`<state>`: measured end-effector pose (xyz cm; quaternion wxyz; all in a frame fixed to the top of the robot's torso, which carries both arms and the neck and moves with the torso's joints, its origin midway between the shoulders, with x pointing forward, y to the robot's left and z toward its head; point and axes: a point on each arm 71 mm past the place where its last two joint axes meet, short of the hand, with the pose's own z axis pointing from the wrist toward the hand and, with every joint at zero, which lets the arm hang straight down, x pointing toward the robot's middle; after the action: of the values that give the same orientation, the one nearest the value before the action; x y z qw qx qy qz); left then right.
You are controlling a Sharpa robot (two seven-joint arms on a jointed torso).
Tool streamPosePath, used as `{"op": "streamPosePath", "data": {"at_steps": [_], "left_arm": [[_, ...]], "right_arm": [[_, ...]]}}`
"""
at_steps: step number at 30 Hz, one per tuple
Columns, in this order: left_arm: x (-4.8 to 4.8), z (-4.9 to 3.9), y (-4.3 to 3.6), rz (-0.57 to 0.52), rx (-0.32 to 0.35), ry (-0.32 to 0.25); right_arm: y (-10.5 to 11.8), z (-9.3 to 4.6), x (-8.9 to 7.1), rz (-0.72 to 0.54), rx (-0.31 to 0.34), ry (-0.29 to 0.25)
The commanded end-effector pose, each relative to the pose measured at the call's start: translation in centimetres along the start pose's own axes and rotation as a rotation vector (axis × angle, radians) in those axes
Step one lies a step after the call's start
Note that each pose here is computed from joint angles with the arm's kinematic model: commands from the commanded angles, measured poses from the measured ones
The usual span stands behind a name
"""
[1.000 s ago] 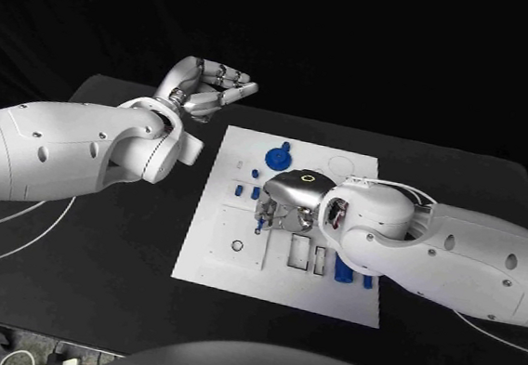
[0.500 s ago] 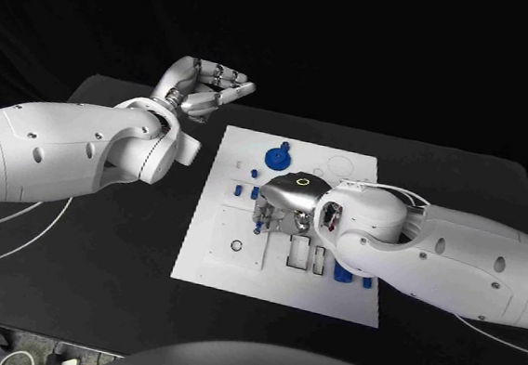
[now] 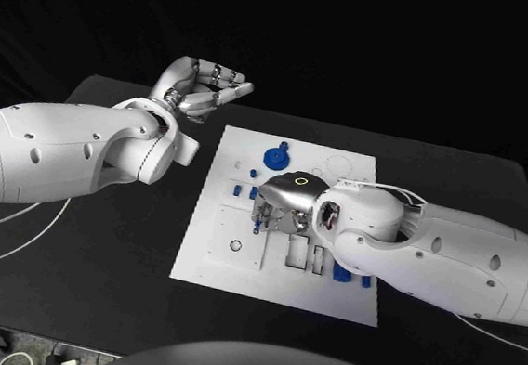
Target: Assemble the parts on the task board
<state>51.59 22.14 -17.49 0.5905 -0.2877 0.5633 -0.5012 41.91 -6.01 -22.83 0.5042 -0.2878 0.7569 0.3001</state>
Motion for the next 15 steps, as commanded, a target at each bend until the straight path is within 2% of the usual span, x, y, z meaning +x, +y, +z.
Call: {"op": "streamPosePath", "data": {"at_steps": [1,15], "left_arm": [[0.15,0.0,-0.15,-0.009,0.009,0.01],[0.07,-0.03,-0.13,-0.009,0.009,0.008]], "right_arm": [[0.13,0.07,0.08,-0.014,-0.011,0.0],[0.21,0.17,0.27,-0.006,-0.012,0.015]]}}
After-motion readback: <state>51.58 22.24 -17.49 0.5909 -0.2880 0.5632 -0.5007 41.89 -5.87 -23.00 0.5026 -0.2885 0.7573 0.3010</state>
